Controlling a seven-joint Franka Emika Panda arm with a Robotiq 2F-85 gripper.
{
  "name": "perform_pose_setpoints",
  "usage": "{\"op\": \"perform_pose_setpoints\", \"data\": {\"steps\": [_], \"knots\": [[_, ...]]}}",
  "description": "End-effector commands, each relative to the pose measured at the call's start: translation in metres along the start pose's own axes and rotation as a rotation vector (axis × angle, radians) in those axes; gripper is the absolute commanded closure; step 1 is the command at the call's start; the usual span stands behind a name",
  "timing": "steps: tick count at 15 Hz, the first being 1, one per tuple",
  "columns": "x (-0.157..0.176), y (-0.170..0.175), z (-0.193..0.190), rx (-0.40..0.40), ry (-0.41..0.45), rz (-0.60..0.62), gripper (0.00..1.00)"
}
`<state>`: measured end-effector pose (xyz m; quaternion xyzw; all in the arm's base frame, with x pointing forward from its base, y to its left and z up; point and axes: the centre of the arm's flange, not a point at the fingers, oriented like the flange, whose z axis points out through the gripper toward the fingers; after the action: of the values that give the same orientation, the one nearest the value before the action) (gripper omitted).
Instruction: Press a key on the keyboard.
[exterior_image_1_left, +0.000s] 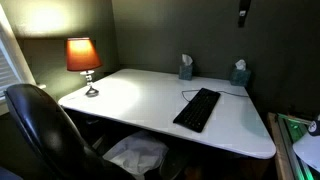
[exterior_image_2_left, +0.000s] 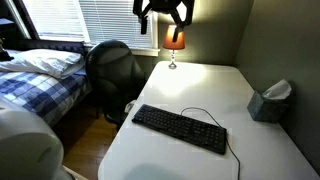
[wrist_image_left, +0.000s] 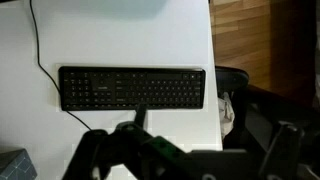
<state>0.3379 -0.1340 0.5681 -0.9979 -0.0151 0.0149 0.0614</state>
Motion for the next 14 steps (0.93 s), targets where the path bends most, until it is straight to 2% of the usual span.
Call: {"op": "perform_pose_setpoints", "data": {"steps": [1,5,14], "knots": [[0.0,0.0,0.0,0.0,0.0,0.0,0.0],[0.0,0.0,0.0,0.0,0.0,0.0,0.0],[0.038,-0.017,0.078,-0.096,-0.131,-0.007,0.0]]}}
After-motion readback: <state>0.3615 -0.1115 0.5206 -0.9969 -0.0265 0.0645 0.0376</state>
